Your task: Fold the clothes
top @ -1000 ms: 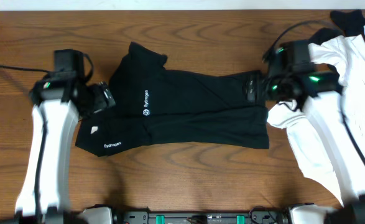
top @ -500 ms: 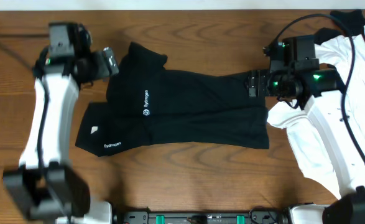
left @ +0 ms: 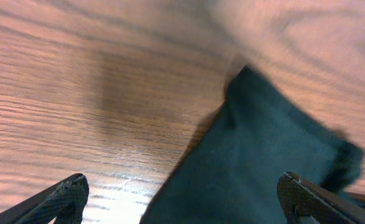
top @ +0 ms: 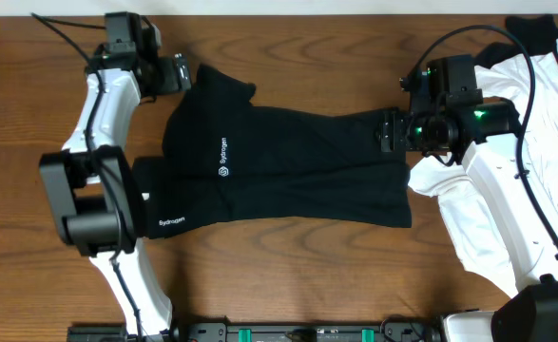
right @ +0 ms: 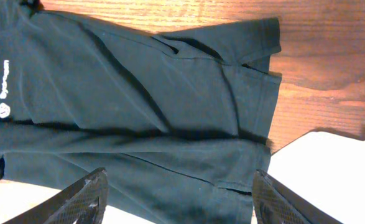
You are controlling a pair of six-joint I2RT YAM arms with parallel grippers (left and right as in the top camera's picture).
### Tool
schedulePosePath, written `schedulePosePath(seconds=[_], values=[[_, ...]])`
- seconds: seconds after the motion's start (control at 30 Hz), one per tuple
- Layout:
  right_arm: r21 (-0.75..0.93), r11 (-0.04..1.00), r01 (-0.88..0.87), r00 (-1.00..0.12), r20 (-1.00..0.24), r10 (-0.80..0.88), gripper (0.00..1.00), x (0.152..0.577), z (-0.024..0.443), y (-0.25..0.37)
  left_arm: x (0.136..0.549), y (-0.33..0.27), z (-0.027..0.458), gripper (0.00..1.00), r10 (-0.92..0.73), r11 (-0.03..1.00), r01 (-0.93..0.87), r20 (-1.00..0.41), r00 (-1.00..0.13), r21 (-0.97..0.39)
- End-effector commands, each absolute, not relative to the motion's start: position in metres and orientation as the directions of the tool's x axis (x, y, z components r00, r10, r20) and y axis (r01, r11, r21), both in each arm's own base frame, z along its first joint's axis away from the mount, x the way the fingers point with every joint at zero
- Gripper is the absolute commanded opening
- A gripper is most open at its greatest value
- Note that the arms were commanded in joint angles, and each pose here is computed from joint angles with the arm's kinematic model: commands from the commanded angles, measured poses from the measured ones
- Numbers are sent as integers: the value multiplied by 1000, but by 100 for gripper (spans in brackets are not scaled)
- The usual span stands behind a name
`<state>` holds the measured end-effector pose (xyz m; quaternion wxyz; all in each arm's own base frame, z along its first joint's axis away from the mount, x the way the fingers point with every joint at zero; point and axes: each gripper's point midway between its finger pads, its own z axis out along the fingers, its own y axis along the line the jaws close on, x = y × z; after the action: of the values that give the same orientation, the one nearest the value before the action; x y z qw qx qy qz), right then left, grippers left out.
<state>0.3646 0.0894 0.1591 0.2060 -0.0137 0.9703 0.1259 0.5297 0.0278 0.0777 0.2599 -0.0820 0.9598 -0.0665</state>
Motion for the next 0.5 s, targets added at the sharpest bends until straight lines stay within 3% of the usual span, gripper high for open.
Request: schedulePosePath(seconds=[0.0,0.3,0.47], values=[[229,969,-90,-919,-395,8,72,364,155,90,535,27,59,99,-128,987,-63,-478,-869,-151],[229,969,-90,-919,-394,8,70,364,154,90,535,12,25,100,-78,978,19,-442,-894,-210],[230,969,-90,-919,-394,8,67,364,155,90,530,10,11,84,-79,975,14,-407,-910,-221]])
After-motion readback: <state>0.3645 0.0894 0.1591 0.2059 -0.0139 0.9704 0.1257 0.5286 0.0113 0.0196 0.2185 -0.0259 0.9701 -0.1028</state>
